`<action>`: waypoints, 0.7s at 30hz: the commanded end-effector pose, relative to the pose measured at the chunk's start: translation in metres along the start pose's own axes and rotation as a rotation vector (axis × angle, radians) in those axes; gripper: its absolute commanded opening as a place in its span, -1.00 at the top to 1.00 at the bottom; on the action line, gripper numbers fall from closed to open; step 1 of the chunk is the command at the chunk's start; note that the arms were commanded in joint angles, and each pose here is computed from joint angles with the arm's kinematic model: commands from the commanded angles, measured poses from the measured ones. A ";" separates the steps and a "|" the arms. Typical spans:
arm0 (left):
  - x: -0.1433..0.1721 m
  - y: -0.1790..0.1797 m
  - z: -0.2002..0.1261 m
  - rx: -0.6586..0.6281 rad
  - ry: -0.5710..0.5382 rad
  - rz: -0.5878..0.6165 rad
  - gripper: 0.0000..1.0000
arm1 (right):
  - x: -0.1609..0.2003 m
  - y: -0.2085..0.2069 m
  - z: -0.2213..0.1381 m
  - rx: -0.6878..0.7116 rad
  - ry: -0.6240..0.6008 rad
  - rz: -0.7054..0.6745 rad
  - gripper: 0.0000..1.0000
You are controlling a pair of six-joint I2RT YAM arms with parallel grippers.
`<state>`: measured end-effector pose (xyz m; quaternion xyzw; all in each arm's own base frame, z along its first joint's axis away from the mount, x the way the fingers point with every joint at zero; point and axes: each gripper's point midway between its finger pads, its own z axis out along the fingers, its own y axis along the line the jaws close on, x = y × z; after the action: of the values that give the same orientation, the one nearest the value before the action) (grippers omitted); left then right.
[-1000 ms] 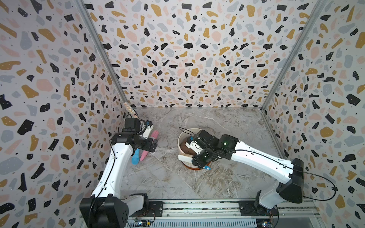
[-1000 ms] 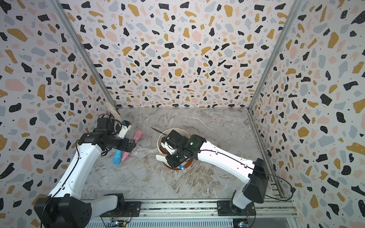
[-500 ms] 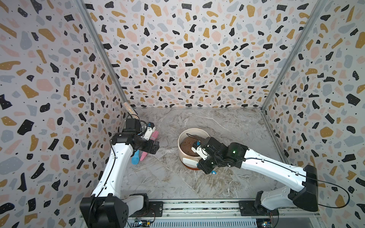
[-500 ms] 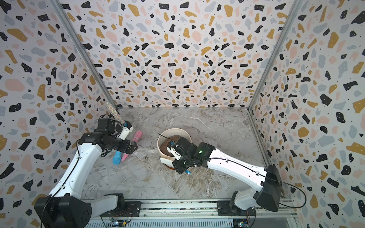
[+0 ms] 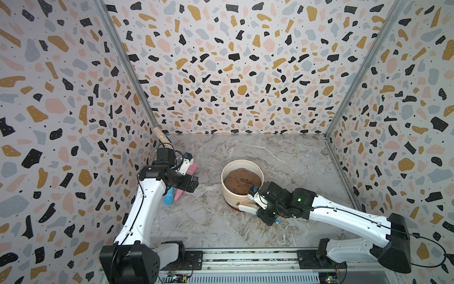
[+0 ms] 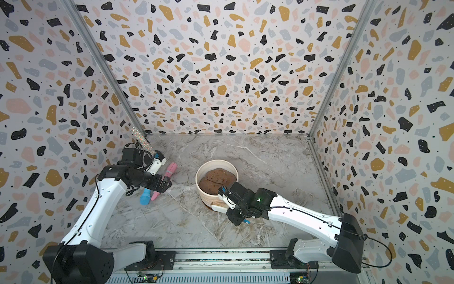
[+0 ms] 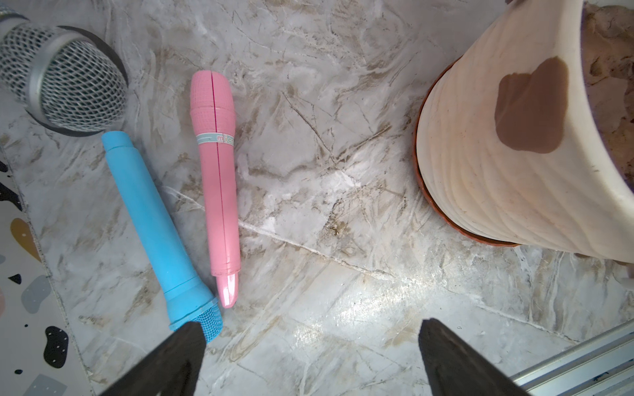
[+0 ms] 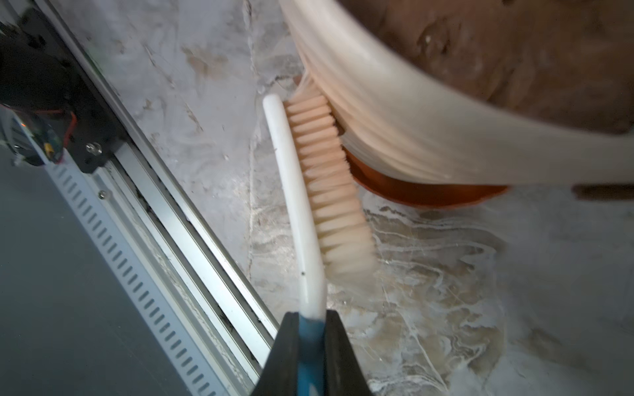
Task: Scrub the dried mud off the ceramic pot
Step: Brush off the soil from the pot, then rotate the pot on the tray.
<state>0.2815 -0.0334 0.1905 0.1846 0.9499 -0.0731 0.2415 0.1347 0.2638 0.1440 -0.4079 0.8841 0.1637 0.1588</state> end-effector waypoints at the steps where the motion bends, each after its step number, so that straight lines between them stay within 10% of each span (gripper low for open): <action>1: 0.004 -0.005 0.003 0.034 0.004 0.007 -1.00 | 0.015 -0.008 -0.008 0.020 0.020 -0.023 1.00; 10: -0.001 -0.025 -0.011 0.124 -0.042 0.062 -0.99 | 0.034 0.058 -0.038 -0.376 0.005 -0.161 1.00; 21: -0.024 -0.075 -0.052 0.329 -0.146 0.251 -0.89 | -0.049 0.015 -0.096 -0.213 -0.323 0.158 1.00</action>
<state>0.2560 -0.0822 0.2242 0.2864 0.9037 -0.1886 0.2565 0.1128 0.2514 0.1964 -0.3950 0.8591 0.2735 0.1763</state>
